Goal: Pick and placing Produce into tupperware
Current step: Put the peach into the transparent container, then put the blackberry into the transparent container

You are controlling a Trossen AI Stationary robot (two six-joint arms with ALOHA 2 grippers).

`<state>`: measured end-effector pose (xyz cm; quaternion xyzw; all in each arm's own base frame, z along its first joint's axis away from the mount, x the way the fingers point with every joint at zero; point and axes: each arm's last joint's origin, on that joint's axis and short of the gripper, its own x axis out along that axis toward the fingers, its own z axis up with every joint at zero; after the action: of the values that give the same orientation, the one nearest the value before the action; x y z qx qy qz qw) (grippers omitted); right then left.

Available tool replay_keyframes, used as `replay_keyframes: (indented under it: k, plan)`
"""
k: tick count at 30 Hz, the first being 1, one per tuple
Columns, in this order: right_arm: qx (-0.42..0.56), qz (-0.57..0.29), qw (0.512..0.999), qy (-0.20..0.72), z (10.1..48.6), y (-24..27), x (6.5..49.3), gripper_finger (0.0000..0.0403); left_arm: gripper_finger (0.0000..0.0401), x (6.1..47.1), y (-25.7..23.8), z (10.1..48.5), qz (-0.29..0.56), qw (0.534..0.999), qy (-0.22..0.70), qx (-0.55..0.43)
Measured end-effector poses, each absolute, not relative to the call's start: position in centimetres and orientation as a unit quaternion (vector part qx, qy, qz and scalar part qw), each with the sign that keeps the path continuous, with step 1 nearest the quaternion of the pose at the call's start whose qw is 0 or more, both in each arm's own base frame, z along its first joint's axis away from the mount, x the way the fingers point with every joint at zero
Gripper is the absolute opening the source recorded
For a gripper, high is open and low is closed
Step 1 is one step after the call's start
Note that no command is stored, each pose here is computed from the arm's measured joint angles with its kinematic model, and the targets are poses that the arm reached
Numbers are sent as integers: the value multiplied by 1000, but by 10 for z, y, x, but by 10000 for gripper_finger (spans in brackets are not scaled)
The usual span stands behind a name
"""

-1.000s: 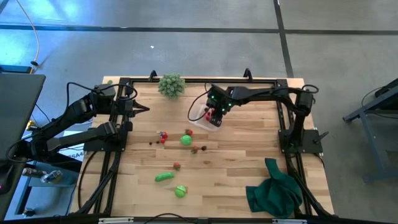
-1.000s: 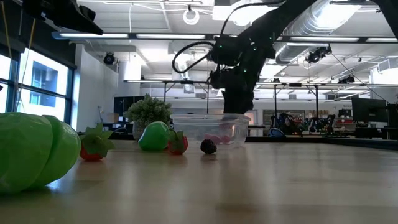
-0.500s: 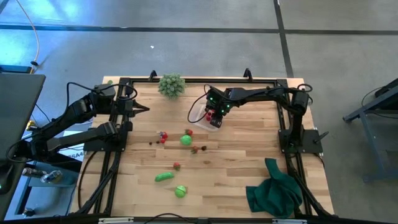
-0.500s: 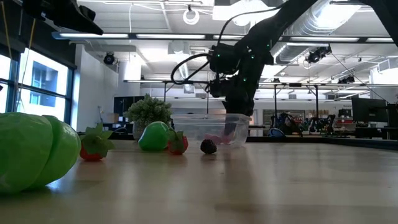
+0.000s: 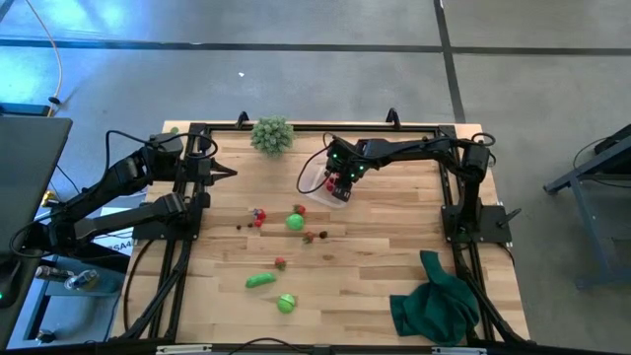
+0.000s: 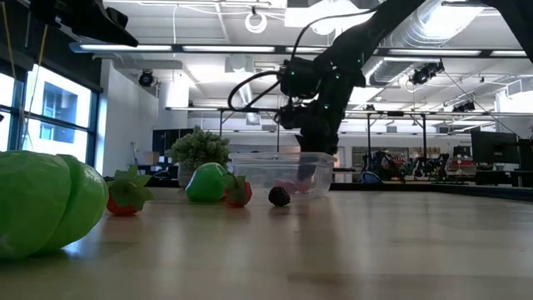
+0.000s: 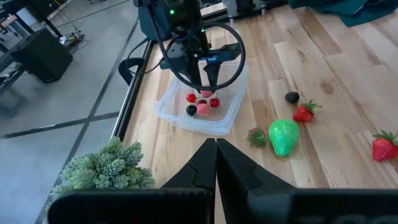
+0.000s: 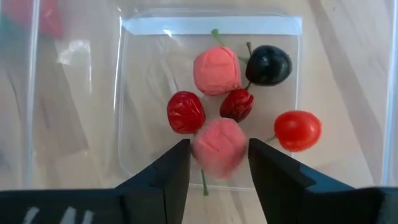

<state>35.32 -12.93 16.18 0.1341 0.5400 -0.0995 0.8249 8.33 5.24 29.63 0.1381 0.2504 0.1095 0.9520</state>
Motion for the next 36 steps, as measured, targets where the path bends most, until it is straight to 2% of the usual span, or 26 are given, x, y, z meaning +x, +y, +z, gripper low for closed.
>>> replay_keyframes:
  k: [6,11,18,22,30,36]
  plan:
    - [134,-99,826,538,162,-129,354,182,3,83,52,296,109,952,251,138]
    - [143,-100,824,539,166,-129,353,186,3,83,52,296,110,952,250,138]
    - [142,-100,830,529,216,-129,355,171,3,83,52,296,109,952,250,138]
    - [140,-89,855,492,259,-126,347,158,3,83,52,296,109,952,250,138]
    - [115,-85,909,392,337,-101,291,131,3,83,52,296,110,952,250,138]
    - [123,-94,929,337,358,-65,228,124,3,83,52,296,110,952,250,138]
